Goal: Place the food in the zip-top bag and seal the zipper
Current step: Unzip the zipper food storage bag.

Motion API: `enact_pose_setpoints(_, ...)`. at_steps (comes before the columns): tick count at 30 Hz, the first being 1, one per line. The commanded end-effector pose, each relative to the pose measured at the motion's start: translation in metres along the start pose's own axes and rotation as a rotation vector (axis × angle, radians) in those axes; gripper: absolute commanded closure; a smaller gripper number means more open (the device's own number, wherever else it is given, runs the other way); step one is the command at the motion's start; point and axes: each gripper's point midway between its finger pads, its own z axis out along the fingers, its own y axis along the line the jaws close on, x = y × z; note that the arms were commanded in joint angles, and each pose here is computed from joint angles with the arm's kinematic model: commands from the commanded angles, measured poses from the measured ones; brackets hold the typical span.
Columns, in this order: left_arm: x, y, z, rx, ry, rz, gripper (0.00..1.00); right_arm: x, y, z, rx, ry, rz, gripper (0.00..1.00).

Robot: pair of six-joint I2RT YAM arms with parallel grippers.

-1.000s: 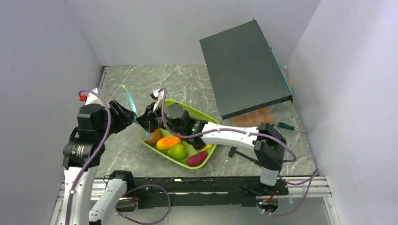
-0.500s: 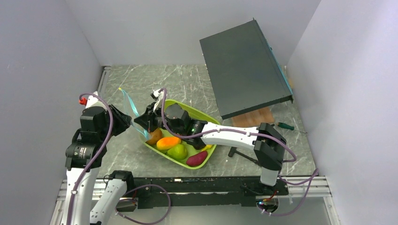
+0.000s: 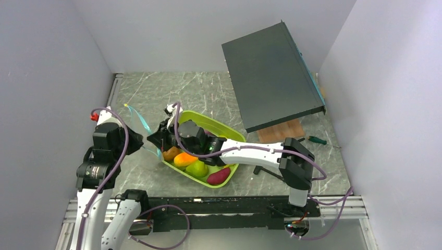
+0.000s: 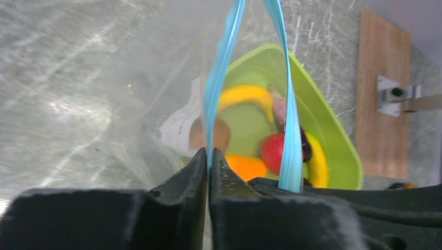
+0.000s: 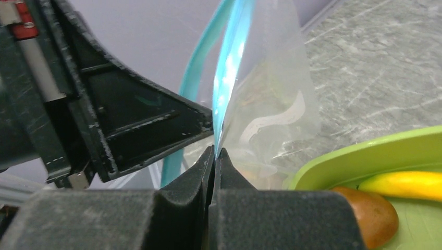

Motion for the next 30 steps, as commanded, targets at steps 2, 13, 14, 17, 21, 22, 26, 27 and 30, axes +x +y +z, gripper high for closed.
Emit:
enact_pose_setpoints(2, -0.019, 0.020, -0.015, -0.104, -0.080, 0.074, 1.00, -0.021, -0.013, 0.002, 0.165, -0.077, 0.081, 1.00)
enact_pose_setpoints(13, -0.004, 0.049, -0.016, -0.246, 0.024, 0.196, 1.00, 0.014, -0.045, 0.003, 0.311, -0.019, 0.221, 0.81)
enact_pose_setpoints(14, -0.002, 0.047, -0.014, -0.226, 0.034, 0.206, 1.00, 0.014, -0.046, 0.002, 0.306, -0.017, 0.214, 0.79)
enact_pose_setpoints(17, 0.004, 0.035, -0.009, -0.133, 0.035, 0.234, 1.00, 0.017, -0.041, 0.006, 0.252, 0.024, 0.157, 0.75)
enact_pose_setpoints(21, 0.012, 0.034, -0.001, -0.091, 0.024, 0.246, 1.00, 0.016, -0.030, 0.007, 0.201, 0.073, 0.083, 0.70)
enact_pose_setpoints(22, 0.013, 0.036, 0.000, -0.103, 0.028, 0.236, 1.00, 0.015, -0.031, 0.005, 0.211, 0.079, 0.079, 0.66)
enact_pose_setpoints(26, 0.020, 0.032, 0.010, -0.079, 0.046, 0.226, 1.00, 0.000, -0.023, -0.001, 0.195, 0.101, 0.011, 0.45)
enact_pose_setpoints(27, 0.022, 0.033, 0.013, -0.081, 0.052, 0.223, 1.00, -0.008, -0.019, -0.003, 0.193, 0.107, -0.018, 0.40)
enact_pose_setpoints(30, 0.026, 0.035, 0.021, -0.081, 0.050, 0.218, 1.00, -0.010, -0.022, -0.018, 0.207, 0.151, -0.092, 0.32)
